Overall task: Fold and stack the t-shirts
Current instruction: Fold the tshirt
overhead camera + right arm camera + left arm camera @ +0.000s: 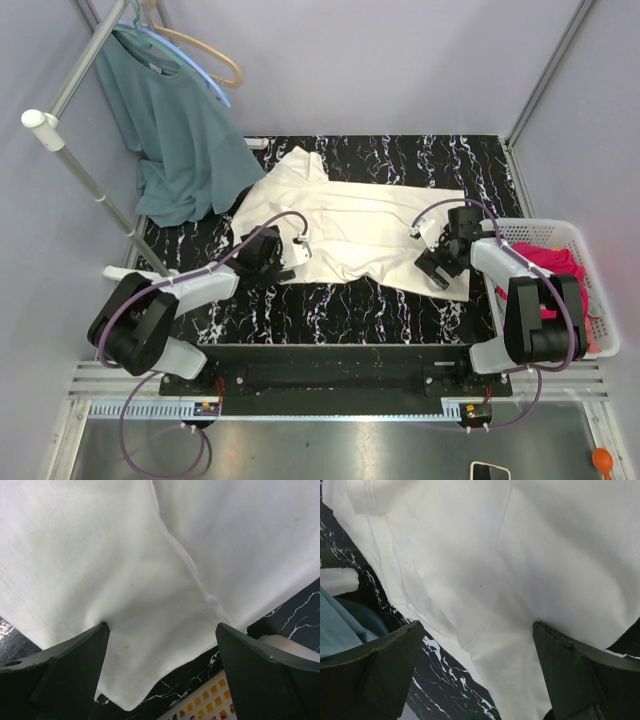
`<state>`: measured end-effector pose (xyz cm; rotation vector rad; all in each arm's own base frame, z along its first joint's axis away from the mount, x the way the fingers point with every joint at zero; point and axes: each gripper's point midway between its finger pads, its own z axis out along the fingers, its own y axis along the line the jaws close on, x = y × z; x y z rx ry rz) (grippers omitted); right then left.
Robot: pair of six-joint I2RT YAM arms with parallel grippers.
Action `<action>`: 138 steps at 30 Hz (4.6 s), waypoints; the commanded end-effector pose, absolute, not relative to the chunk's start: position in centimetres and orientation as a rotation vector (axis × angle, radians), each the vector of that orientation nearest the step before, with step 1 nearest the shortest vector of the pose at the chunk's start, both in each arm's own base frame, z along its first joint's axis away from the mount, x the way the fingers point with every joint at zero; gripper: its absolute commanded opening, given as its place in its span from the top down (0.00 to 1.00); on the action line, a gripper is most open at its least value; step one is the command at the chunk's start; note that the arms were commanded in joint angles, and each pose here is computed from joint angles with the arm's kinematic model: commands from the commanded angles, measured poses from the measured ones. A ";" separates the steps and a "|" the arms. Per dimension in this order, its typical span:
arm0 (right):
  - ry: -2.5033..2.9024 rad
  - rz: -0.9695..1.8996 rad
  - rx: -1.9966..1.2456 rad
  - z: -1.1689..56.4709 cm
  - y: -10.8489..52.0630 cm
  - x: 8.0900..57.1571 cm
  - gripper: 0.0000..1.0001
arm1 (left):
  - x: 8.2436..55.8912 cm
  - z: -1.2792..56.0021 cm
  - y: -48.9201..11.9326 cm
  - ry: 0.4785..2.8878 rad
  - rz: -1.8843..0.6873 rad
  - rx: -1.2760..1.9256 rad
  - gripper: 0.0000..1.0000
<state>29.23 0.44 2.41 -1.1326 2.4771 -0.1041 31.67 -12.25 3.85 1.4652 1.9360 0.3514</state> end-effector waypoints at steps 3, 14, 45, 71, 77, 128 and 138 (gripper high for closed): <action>2.541 -0.056 -1.195 1.4 0.5 25.9 0.01 | 27.1 0.4 -9.8 2.072 0.327 1.563 0.01; 2.542 -0.105 -1.228 1.7 -0.2 24.7 0.00 | 25.5 1.0 -8.2 2.075 0.364 1.603 0.01; 2.394 -0.037 -0.725 11.0 1.1 46.2 0.00 | 49.1 16.0 -16.8 1.857 0.164 1.338 0.01; 2.542 0.164 -0.436 4.1 -4.9 53.0 0.08 | 57.2 11.9 -18.8 1.807 0.154 1.438 0.01; 2.543 0.159 -0.431 3.9 -5.9 53.4 0.08 | 57.4 12.0 -18.8 1.803 0.153 1.432 0.01; 2.691 0.282 -0.431 0.3 -4.9 47.6 0.69 | 61.9 11.3 -16.8 1.792 0.228 1.370 0.01; 2.708 0.259 -0.423 0.8 -5.1 47.2 1.00 | 64.3 10.6 -19.1 1.733 0.149 1.309 0.01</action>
